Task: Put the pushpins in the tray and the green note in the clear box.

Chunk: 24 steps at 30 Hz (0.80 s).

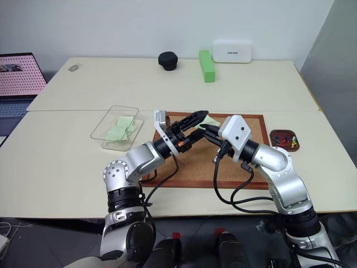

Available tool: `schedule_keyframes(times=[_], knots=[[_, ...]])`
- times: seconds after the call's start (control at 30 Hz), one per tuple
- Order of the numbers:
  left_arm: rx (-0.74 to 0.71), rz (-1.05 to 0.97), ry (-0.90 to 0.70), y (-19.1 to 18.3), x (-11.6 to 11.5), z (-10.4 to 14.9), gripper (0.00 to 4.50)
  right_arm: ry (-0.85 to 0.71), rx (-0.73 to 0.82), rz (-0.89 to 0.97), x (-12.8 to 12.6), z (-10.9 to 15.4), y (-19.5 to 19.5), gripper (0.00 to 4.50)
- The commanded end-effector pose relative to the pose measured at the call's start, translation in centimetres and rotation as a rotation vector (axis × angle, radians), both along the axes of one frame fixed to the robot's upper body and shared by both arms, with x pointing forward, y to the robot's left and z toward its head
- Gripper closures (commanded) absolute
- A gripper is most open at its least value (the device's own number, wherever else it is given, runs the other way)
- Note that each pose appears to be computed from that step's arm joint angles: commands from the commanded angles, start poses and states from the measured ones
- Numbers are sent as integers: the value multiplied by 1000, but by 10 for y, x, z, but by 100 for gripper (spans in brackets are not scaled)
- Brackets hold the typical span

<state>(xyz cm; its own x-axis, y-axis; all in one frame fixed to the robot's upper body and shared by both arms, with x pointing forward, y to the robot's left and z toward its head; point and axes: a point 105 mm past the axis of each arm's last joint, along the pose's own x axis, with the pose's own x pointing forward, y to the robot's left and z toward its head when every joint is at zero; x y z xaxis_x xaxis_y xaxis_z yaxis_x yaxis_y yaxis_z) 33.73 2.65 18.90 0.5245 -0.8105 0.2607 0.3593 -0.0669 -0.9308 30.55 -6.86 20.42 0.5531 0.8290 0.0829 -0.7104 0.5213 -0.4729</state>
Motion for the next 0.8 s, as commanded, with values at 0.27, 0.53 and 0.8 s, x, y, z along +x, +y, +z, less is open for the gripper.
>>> schedule_keyframes(times=[0.27, 0.53, 0.8], knots=[[-22, 3, -29, 1, -1, 9, 299, -47, 20, 20, -6, 11, 0, 450], [-19, 9, -29, 2, 1, 9, 446, -46, 28, 14, -6, 12, -2, 450], [21, 33, -11, 2, 5, 3, 446, -53, 48, 12, -6, 16, 0, 450]])
